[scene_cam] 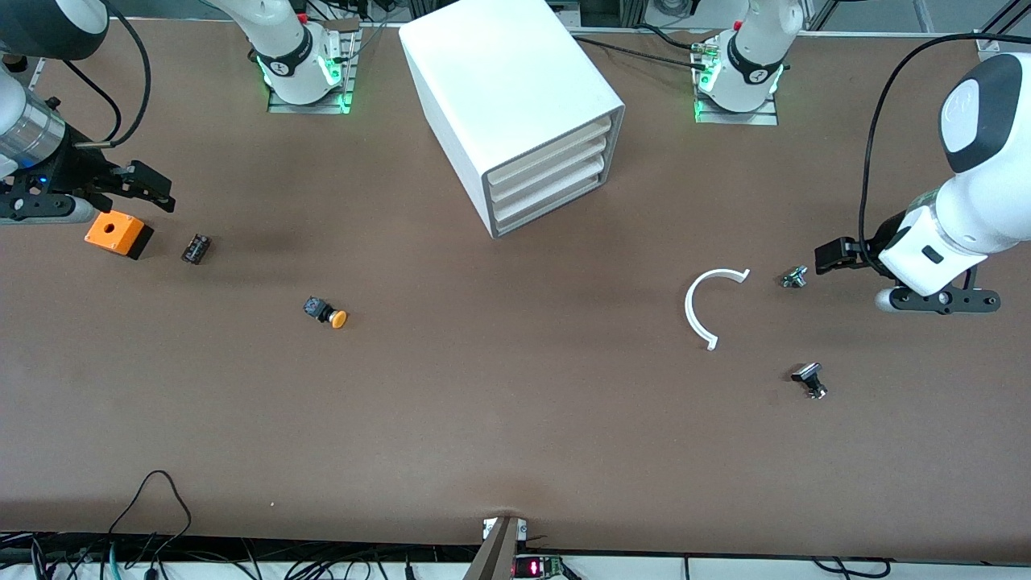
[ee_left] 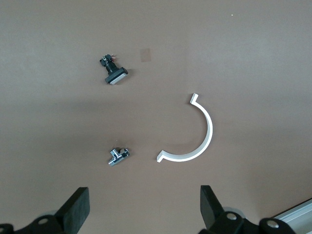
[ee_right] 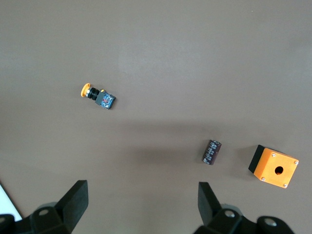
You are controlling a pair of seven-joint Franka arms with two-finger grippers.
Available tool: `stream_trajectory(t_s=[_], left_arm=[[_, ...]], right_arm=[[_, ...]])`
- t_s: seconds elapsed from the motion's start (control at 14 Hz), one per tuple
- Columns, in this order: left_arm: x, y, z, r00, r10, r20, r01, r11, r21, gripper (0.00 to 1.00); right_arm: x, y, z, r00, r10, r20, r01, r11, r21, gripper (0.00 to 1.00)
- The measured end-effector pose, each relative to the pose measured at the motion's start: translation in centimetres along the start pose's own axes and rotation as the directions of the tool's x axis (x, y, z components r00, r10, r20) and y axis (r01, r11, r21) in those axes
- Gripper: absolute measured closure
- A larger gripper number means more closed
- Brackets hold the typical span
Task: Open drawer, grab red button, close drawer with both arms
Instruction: 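Move the left gripper toward the white drawer cabinet, then hook the left gripper onto the cabinet's lower drawer front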
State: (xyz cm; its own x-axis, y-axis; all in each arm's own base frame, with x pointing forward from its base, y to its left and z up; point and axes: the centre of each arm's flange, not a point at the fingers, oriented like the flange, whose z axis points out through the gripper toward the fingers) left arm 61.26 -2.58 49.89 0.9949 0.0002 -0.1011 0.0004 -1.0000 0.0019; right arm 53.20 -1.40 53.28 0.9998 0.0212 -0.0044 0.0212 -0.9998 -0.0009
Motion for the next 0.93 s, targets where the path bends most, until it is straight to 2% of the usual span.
stream_trajectory(t_s=[0.21, 0.5, 0.78, 0.93], left_arm=[[-0.1, 0.0, 0.0, 1.0, 0.0, 0.008, 0.0, 1.0, 0.001, 0.0], [-0.6, 0.0, 0.4, 0.999, -0.004, 0.054, 0.005, 1.0, -0.013, 0.0], [-1.5, -0.1, 1.2, 0.989, -0.019, 0.144, 0.035, 0.994, -0.108, 0.0], [-1.4, 1.0, 3.2, 0.981, 0.021, 0.194, 0.022, 0.977, -0.214, 0.0]], right_arm=[[0.2, 0.0, -0.7, 1.0, 0.0, -0.014, 0.0, 1.0, -0.001, 0.0], [0.4, 0.1, -4.3, 0.999, 0.002, -0.043, -0.002, 1.0, -0.002, 0.0], [0.5, 0.2, -6.3, 0.998, 0.004, -0.069, -0.004, 1.0, -0.002, 0.0], [0.5, 0.4, -6.3, 0.998, 0.007, -0.069, -0.008, 1.0, -0.003, 0.0]])
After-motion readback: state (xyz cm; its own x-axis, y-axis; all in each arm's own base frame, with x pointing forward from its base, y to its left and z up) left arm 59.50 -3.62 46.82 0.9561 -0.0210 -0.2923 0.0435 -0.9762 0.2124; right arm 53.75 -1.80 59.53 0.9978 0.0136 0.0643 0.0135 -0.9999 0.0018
